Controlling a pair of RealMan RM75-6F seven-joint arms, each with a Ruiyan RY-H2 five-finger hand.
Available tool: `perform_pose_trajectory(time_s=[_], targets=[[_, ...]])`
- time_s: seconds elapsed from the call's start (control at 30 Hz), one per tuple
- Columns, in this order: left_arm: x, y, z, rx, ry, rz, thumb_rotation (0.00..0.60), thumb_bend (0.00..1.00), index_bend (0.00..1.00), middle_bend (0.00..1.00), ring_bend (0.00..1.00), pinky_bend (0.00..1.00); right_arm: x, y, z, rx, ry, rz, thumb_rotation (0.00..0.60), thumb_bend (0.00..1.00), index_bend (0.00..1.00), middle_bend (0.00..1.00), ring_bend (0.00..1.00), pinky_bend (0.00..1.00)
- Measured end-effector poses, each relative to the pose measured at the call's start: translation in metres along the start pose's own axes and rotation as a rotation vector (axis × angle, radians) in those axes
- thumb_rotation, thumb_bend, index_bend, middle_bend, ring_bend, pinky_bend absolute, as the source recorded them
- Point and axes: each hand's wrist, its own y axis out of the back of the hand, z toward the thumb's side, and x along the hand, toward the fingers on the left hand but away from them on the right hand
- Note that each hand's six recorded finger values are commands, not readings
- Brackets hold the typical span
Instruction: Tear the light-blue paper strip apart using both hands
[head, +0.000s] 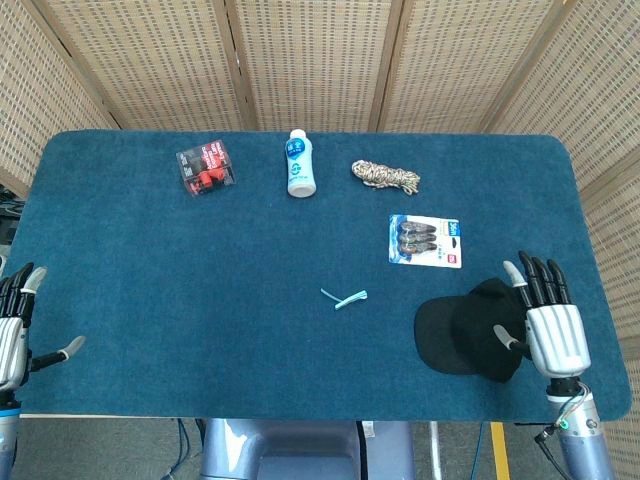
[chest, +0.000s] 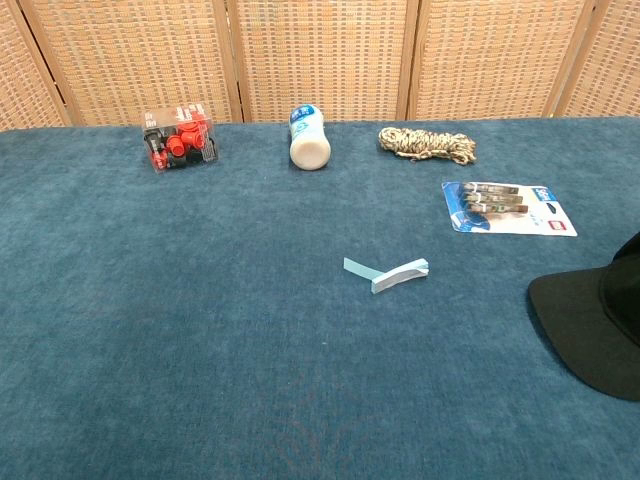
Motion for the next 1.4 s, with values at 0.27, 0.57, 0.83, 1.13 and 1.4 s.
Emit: perform_pose_trajectory(time_s=[0.27,0.57,0.83,1.13,1.4], targets=[[-0.003,0.002,0.001,0.004,-0.016,0.007,0.6,0.0,0.0,0.0,0.0,0.0,0.012,0.003,-0.003,0.014,-0.027,0.029,0.6,0.0,0.0,0.0,0.0,0.0],[-0.008,0.004,0.009,0.012,-0.052,0.019,0.6,0.0,0.0,0.0,0.0,0.0,-0.005,-0.009,0.016,-0.02,0.049,0.105,0.6,0.0,0.08,0.0,0.0,0.0],[-0.007,-0.001,0.017,0.031,-0.066,0.014,0.6,0.0,0.0,0.0,0.0,0.0,-0.067,-0.021,0.078,-0.035,0.264,0.215,0.6,0.06,0.3,0.0,0.0,0.0],[0.007,-0.005,0.025,0.079,-0.085,0.026,0.6,0.0,0.0,0.0,0.0,0.0,-0.13,-0.056,0.163,-0.047,0.399,0.311,0.6,0.25,0.41,0.0,0.0,0.0],[0.014,-0.013,0.028,0.077,-0.084,0.002,0.6,0.0,0.0,0.0,0.0,0.0,-0.151,-0.111,0.205,0.033,0.397,0.367,0.6,0.32,0.45,0.0,0.0,0.0]])
